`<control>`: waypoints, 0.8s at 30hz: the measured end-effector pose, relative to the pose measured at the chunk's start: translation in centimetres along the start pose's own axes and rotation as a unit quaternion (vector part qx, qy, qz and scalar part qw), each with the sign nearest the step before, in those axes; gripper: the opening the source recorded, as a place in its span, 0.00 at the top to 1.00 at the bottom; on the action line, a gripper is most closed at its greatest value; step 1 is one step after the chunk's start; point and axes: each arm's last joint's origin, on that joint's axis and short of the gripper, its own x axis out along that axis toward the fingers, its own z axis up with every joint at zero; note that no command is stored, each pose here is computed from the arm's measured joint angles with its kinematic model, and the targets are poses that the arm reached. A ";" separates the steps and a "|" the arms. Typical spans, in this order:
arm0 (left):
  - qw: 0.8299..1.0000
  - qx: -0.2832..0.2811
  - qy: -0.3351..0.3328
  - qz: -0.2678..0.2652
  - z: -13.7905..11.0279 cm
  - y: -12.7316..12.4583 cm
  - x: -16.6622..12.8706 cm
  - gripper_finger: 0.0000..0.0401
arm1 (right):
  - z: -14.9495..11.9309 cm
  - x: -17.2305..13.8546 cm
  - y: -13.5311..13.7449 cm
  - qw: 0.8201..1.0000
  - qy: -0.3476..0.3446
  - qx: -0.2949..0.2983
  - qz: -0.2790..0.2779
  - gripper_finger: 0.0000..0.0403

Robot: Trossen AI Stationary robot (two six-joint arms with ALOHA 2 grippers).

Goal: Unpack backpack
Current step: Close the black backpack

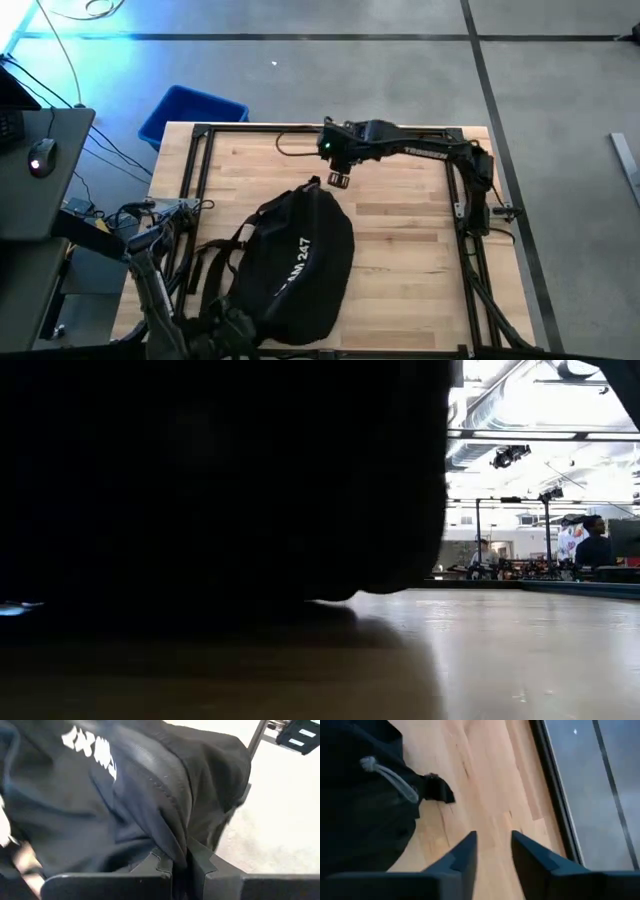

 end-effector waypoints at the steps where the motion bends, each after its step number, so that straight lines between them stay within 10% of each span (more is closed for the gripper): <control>1: 1.000 0.012 -0.002 0.002 0.8 0.2 0.1 1.00 | -0.1 -0.6 -0.2 1.000 -0.008 -0.011 0.021 0.65; 11: 0.992 0.115 -0.056 0.018 6.9 3.4 -0.4 1.00 | -1.1 -7.3 6.0 0.943 -0.102 -0.172 0.265 0.49; 18: 0.990 0.072 -0.111 0.044 11.1 6.4 -0.8 1.00 | -2.1 -11.0 15.2 0.907 -0.158 -0.255 0.297 0.58; 24: 0.991 0.043 -0.117 0.045 13.0 8.3 -1.4 1.00 | -4.1 -14.5 19.0 0.921 -0.194 -0.250 0.228 0.69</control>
